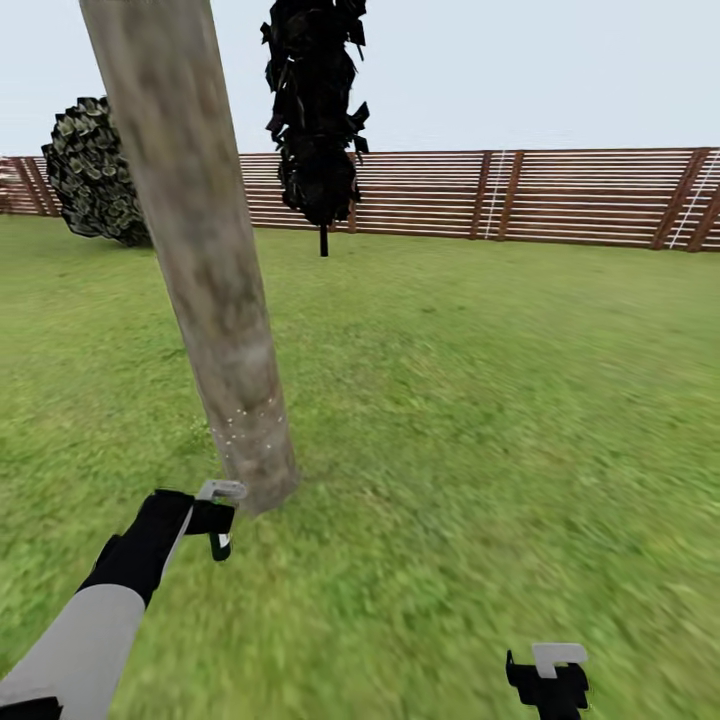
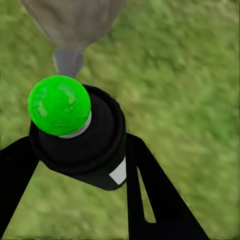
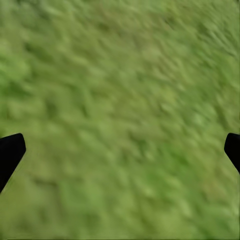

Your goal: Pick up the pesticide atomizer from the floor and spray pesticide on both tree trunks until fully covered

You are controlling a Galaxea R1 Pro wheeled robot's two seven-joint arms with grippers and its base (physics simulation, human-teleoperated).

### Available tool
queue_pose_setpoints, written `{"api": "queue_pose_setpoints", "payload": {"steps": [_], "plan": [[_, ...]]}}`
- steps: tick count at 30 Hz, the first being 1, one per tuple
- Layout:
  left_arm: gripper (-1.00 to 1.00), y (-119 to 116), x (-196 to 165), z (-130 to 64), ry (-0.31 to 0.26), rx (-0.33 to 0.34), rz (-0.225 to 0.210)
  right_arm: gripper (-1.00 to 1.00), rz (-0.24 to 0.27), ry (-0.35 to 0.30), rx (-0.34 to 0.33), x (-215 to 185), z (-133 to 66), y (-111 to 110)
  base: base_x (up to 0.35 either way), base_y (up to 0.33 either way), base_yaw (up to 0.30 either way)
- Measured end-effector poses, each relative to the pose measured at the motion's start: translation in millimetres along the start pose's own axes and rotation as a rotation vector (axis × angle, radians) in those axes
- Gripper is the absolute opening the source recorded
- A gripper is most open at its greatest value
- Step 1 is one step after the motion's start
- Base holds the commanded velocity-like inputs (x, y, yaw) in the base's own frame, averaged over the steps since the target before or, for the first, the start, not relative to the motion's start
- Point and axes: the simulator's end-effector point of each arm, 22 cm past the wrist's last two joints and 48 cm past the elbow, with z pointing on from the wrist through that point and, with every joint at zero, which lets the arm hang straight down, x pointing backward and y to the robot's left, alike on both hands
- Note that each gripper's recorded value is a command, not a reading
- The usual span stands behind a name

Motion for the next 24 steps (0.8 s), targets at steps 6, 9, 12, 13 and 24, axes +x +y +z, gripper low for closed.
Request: {"api": "queue_pose_setpoints", "payload": {"steps": [6,9,12,13,24], "plan": [[-1.00,23,22,10.2,0.003,-0.075,0.006,1.00,0.001,-0.001,0.002,0,0.1,0,0.000,0.000,0.277],[-1.00,30,18,9.5,-0.011,-0.127,-0.004,1.00,0.001,-0.001,0.002,0,0.1,-1,0.000,0.000,0.173],[-1.00,20,13,10.0,-0.023,-0.122,-0.005,1.00,0.001,-0.001,0.003,0,0.1,-1,0.000,0.000,0.038],[-1.00,12,14,12.2,-0.021,-0.110,-0.011,1.00,0.001,-0.001,0.002,0,0.1,-1,0.000,0.000,0.005],[-1.00,-3,9,12.9,-0.039,-0.068,-0.046,1.00,0.001,-0.001,0.002,0,-0.1,-1,0.165,-0.126,0.001]]}}
